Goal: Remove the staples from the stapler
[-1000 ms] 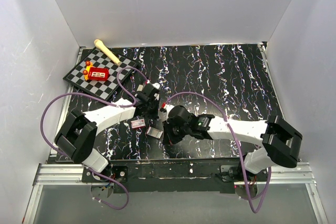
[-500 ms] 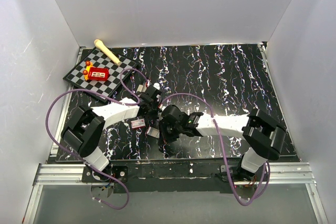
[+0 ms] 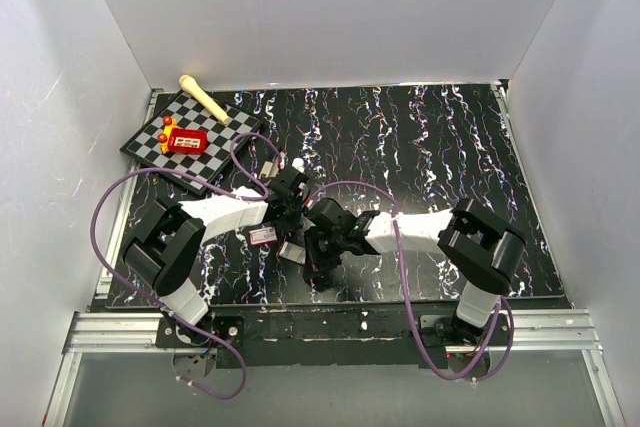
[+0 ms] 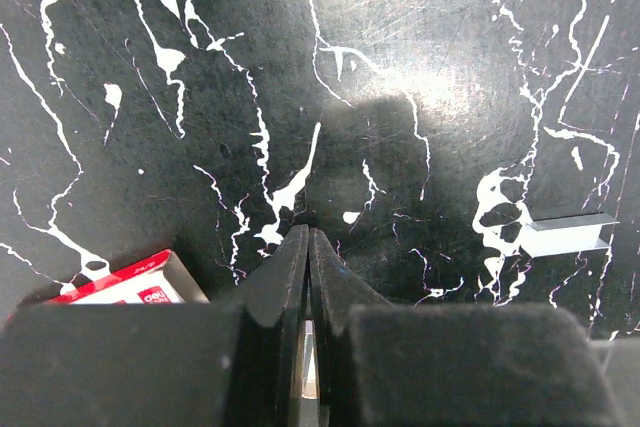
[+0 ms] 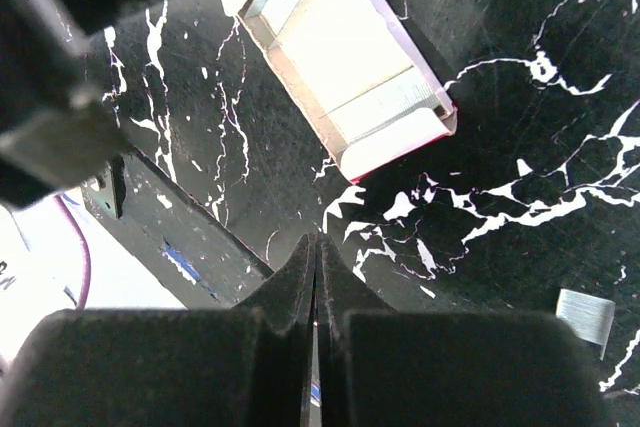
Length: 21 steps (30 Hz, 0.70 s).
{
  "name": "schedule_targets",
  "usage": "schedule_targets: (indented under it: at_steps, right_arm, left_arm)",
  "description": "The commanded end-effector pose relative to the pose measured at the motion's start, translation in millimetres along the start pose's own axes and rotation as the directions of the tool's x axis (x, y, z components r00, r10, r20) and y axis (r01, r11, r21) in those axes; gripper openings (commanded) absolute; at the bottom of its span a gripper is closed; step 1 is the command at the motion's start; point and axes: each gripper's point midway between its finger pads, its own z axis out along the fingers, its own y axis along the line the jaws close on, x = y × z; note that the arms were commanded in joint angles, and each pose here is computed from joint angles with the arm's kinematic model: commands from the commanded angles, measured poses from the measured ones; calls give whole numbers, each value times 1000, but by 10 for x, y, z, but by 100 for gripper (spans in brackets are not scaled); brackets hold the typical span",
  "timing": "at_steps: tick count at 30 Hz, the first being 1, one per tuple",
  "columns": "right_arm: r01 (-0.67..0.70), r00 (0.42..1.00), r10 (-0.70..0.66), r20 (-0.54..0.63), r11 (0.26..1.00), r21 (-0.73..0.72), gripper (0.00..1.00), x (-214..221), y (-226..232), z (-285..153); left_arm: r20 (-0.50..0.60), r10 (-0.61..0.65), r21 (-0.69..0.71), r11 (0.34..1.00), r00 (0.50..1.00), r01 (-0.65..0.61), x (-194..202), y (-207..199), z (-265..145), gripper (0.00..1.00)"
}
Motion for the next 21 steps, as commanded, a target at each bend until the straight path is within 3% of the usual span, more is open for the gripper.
schedule_targets:
  at_steps: [1,21]
  right_arm:
    - [-25,1000,26,13,998,-52,1,-141,152,10]
    - [-137,989,133,59,988,73,1,-232,-139,13]
  left_arm:
    - [-30,-10,-32,999,1000,9,153,105,19,0]
    - [-79,-62,-9,998,995,61,471,180,-75,0]
